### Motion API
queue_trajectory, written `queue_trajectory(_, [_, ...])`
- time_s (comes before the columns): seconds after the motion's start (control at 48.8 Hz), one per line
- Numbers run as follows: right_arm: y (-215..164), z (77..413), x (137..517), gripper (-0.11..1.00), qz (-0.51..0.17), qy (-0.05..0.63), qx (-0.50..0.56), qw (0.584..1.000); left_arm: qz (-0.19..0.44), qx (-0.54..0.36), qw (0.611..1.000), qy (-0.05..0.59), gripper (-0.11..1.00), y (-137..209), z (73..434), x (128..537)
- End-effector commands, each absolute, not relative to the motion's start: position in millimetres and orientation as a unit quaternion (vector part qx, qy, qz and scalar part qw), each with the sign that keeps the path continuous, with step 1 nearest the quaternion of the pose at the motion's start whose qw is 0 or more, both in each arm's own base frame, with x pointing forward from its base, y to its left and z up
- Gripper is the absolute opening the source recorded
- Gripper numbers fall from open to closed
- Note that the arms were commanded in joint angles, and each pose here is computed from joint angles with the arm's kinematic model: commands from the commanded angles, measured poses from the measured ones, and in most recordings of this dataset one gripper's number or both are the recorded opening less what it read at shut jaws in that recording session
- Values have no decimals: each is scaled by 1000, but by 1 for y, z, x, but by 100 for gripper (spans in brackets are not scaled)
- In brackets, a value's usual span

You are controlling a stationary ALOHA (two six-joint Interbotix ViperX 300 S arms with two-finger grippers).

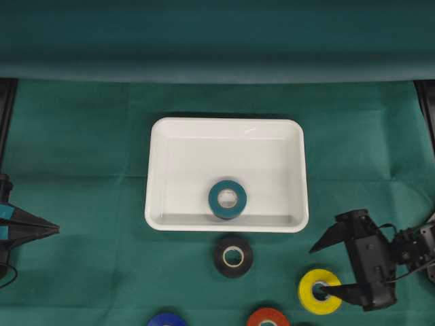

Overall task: Put the tape into the white case with the right arm.
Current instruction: 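Lower the right gripper into the yellow tape roll and grip it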

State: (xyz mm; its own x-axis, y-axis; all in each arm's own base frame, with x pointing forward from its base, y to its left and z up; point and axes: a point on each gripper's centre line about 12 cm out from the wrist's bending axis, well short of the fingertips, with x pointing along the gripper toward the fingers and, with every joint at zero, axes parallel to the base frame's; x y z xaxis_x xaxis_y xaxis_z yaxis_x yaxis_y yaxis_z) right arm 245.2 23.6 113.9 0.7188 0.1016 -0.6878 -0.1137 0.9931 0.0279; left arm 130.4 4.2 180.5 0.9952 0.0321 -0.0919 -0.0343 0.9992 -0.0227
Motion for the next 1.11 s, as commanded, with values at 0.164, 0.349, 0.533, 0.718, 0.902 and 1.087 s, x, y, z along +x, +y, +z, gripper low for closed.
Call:
queue_trajectory(0.164, [24,101,262,66,57,395,-8,917,18,-13,999,40,0,5,185,132])
queue_trajectory(0.349, [25,100,266,66,56,397,-8,916,18,-13,999,40,0,5,185,132])
queue_trajectory(0.533, [25,100,266,65,56,397,-8,916,18,-13,999,40,0,5,185,132])
queue_trajectory(0.718, [25,98,267,49,56,400,-8,915,18,-13,999,40,0,5,185,132])
queue_trajectory(0.902, [24,97,266,4,55,406,-9,912,18,-13,999,40,0,5,185,132])
queue_trajectory(1.087, [24,97,266,1,54,407,-9,912,18,-13,999,40,0,5,185,132])
